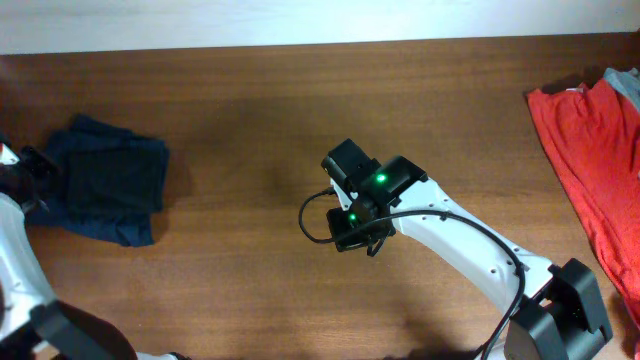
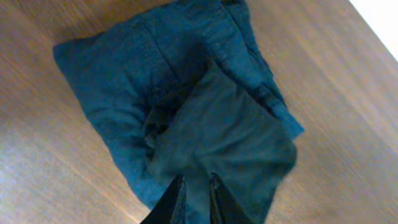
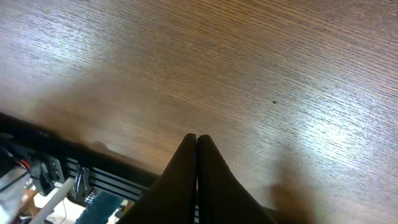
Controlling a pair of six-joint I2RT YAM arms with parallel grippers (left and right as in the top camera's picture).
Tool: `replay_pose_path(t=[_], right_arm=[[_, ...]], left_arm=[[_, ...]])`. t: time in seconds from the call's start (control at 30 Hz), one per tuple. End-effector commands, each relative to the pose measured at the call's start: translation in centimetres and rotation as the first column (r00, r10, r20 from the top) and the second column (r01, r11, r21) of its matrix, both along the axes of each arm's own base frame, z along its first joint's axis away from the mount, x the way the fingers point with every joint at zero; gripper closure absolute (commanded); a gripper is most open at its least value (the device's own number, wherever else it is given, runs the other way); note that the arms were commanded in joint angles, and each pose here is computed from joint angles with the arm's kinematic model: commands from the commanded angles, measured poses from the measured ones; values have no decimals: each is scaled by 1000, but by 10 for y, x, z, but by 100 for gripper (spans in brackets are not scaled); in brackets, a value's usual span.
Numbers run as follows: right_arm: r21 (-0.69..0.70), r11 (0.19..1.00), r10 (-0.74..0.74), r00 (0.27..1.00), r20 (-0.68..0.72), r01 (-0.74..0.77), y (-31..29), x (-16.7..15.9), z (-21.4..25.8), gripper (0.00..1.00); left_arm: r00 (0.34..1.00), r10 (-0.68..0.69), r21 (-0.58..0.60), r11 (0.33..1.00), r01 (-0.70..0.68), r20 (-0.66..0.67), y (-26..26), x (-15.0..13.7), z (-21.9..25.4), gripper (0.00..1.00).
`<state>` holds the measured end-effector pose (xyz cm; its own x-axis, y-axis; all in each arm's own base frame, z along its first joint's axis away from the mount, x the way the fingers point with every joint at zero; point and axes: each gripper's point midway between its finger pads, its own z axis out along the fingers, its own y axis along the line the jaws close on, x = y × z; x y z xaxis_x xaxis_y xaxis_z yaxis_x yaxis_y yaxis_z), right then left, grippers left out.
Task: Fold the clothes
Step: 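Release the shirt on the stack and press it with the left gripper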
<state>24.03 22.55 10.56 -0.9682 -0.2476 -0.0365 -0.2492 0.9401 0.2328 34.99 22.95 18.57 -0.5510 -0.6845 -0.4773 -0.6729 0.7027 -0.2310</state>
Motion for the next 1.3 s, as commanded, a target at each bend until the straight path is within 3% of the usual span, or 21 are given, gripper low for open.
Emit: replay_pose_path(t=[0.0,0.3,0.47,0.63,0.8,1.0,1.13,1.27], right_arm=[[10,1000,11,999,51,-11,2,5,12,96],[9,1000,10,999,52,-11,2,5,12,96],[1,1000,11,999,42,-11,0,3,11,96],[-10,1000,11,1000,29,-11,-3,0,11,96],[-7,1000,11,999,33,-11,-2,1,11,96],[2,1000,11,999,44,-11,0,3,11,96],[16,1000,-1,998,59,0,3,7,14,95],[36,999,-10,992,127,6,4,17,30,86]], left_arm=[[994,11,-54,998,-17,-105,2,-2,-55,86],[976,0,-136,990,-31,-218,9,7,-143,86],[966,-39,-246,969,-25,-254,-5,6,-181,91],[982,-28,-197,980,-10,-189,2,16,-142,91],[999,-38,-92,995,35,-29,-1,24,-54,81],[979,-203,-16,979,203,19,-47,38,-15,78],[874,-486,21,874,486,12,-103,53,-14,69],[757,-651,39,756,654,-59,-147,49,-9,68]])
